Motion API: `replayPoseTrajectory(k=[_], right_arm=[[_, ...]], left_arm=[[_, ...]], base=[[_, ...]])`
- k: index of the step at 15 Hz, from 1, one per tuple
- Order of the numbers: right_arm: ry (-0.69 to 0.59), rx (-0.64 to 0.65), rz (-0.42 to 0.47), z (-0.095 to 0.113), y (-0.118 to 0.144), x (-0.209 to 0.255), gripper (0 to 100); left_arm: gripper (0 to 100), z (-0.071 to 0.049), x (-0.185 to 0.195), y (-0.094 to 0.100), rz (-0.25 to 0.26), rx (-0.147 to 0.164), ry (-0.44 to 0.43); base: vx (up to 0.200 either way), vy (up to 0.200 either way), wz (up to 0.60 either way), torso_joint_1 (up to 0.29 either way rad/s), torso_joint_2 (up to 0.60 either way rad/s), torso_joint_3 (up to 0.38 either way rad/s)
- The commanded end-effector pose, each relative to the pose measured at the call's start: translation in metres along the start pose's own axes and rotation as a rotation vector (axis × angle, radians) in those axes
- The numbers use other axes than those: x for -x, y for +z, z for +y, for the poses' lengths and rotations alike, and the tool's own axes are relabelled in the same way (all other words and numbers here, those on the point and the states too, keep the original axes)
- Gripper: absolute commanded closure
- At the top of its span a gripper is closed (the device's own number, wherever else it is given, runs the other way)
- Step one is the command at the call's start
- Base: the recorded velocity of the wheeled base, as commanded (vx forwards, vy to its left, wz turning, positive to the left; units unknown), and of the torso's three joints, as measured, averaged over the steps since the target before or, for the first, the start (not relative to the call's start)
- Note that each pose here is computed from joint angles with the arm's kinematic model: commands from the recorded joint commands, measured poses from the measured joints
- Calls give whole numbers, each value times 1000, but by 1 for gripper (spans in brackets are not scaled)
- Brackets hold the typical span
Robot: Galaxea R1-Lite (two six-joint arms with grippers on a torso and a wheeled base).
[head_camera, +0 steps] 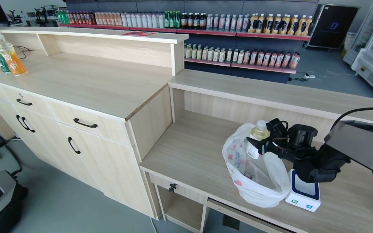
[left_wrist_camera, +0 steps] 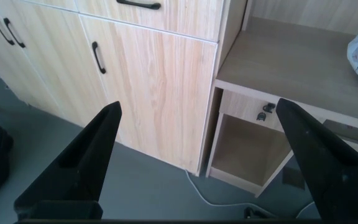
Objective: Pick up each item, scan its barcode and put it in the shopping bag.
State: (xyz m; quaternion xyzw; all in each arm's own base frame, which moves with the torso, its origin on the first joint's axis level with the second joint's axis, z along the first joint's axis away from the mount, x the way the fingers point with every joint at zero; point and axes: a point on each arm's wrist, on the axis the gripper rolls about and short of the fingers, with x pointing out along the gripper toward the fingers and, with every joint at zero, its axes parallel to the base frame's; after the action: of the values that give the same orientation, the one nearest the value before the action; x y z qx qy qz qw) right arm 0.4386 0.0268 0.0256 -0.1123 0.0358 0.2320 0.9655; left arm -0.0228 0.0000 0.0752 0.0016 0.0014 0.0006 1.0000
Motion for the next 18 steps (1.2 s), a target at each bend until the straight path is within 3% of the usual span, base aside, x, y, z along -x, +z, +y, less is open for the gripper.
replayPoseTrajectory(k=[1, 16, 17, 18], right_arm=[[23, 1, -6, 4, -11, -14, 100], [41, 10, 8, 12, -46, -31, 100], [37, 12, 10, 10, -47, -29, 0], [37, 11, 15, 10, -47, -28, 0]], left_arm=[[0, 0, 0, 0, 2, 0, 0], [0, 0, 0, 0, 0, 0, 0], [0, 0, 0, 0, 0, 0, 0], [0, 0, 0, 0, 2, 0, 0]], base=[[0, 0, 0, 0, 0, 0], [0, 0, 0, 0, 0, 0], [0, 0, 0, 0, 0, 0], [0, 0, 0, 0, 0, 0]])
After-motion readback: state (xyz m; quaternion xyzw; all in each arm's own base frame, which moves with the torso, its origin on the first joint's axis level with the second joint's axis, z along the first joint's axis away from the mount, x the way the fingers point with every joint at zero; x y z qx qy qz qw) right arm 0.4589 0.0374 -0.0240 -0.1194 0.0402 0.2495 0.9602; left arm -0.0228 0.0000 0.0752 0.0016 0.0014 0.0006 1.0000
